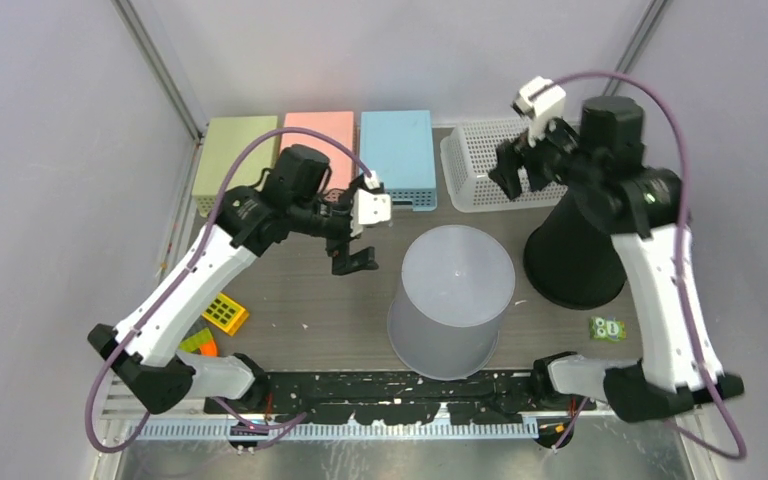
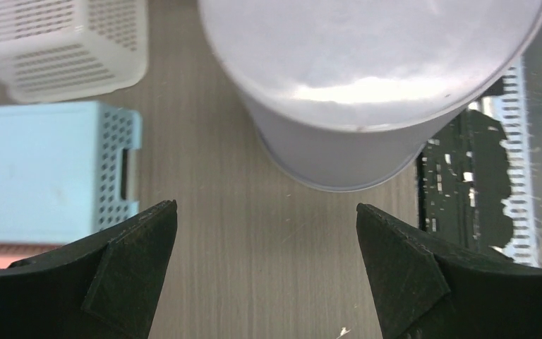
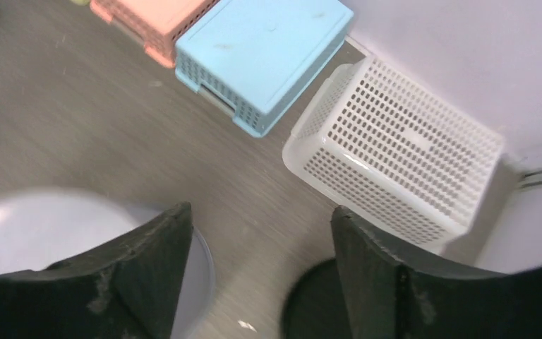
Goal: Turn the large container upside down
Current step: Move the container to the center of the board.
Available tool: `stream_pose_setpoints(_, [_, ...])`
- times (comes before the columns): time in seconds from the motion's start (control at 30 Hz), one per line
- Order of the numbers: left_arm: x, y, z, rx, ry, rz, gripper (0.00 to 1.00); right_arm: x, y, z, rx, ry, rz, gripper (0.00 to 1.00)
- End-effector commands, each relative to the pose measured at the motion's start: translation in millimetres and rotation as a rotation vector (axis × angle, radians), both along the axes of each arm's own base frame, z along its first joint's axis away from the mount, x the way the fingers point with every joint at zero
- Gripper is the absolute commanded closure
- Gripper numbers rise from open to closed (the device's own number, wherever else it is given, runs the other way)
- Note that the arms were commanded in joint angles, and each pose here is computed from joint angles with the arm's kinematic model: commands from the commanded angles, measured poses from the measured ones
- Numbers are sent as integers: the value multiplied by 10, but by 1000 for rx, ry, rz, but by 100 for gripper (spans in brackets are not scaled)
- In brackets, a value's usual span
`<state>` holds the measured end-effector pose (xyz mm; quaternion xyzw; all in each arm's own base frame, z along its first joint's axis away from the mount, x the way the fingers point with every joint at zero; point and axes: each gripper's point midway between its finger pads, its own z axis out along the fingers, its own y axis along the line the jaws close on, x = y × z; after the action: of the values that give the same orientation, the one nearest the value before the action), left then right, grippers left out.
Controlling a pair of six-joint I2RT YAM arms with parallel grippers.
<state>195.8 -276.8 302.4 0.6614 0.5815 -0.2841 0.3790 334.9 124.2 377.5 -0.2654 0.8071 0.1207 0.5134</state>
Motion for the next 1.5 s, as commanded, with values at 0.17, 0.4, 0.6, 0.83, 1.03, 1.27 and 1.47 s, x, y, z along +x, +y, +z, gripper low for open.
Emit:
stream_pose_setpoints(0.17, [654, 620, 198, -79, -167, 379, 0, -2167, -387, -290, -422, -7, 611, 11])
stream_pose_setpoints(0.4, [961, 1095, 44, -75, -145, 566, 0, -2824, -145, -385, -307, -166, 853, 0])
stream_pose_setpoints(0.6, [1066, 1394, -33, -9, -164, 679, 0, -2751, 48, -696, -182, -38, 937, 0])
stream_pose_setpoints(0.83, [1083, 1376, 36, -61, -128, 691, 0, -1919, 351, -750, 19, -100, 704, 0])
stream_pose_setpoints(1.03, [1114, 1404, 35, -94, -120, 723, 0, -1491, 537, -984, 19, -76, 640, 0])
stream_pose_setpoints(1.27, [1086, 1499, 159, -157, -145, 774, 0, -1057, 689, -1264, -112, -58, 504, 0])
stream_pose_setpoints(1.47, [1008, 1498, 254, -189, -158, 764, 0, -743, 716, -1307, -158, -55, 414, 0])
